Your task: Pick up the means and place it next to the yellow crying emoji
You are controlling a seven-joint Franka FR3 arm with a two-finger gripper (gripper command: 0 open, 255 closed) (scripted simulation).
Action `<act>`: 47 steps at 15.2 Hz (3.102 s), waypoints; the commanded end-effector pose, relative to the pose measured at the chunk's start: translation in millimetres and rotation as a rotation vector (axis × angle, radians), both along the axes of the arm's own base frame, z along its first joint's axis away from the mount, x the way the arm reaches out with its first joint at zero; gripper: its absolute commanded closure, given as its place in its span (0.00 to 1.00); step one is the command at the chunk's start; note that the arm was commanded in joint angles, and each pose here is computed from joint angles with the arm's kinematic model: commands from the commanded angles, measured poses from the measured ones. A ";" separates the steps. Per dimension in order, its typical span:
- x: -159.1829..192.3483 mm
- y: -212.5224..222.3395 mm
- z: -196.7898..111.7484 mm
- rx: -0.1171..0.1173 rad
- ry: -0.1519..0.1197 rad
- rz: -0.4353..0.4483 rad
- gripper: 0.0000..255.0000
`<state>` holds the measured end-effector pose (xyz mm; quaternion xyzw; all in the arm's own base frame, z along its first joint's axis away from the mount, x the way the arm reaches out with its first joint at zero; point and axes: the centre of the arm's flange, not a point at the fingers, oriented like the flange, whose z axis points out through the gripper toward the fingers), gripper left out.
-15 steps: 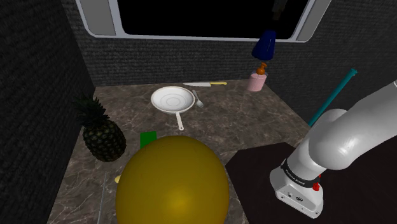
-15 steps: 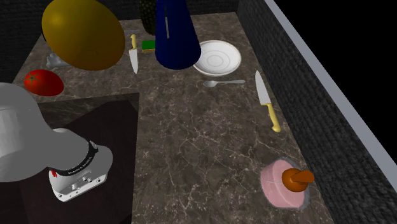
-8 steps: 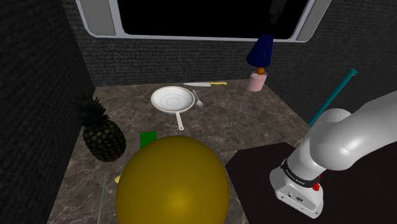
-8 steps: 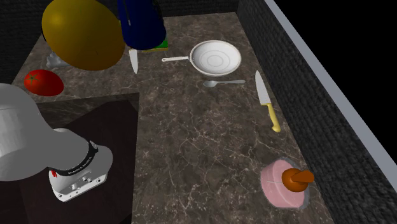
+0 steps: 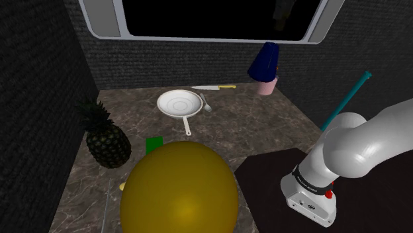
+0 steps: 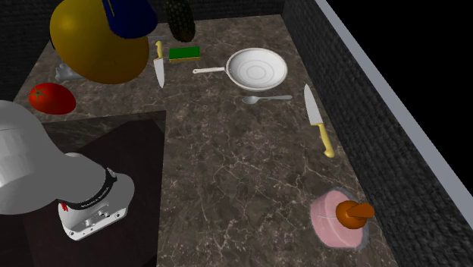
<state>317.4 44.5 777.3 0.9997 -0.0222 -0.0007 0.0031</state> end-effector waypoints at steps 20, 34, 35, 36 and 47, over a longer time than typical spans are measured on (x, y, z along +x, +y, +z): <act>-34.8 145.8 -51.9 0.000 0.000 -0.002 1.00; -34.8 145.8 -125.8 0.000 0.000 -0.002 1.00; -34.8 145.8 -131.1 0.000 0.000 -0.002 1.00; -34.8 145.8 -136.4 0.000 0.000 -0.002 1.00; -34.8 145.8 -194.4 0.000 0.000 -0.002 1.00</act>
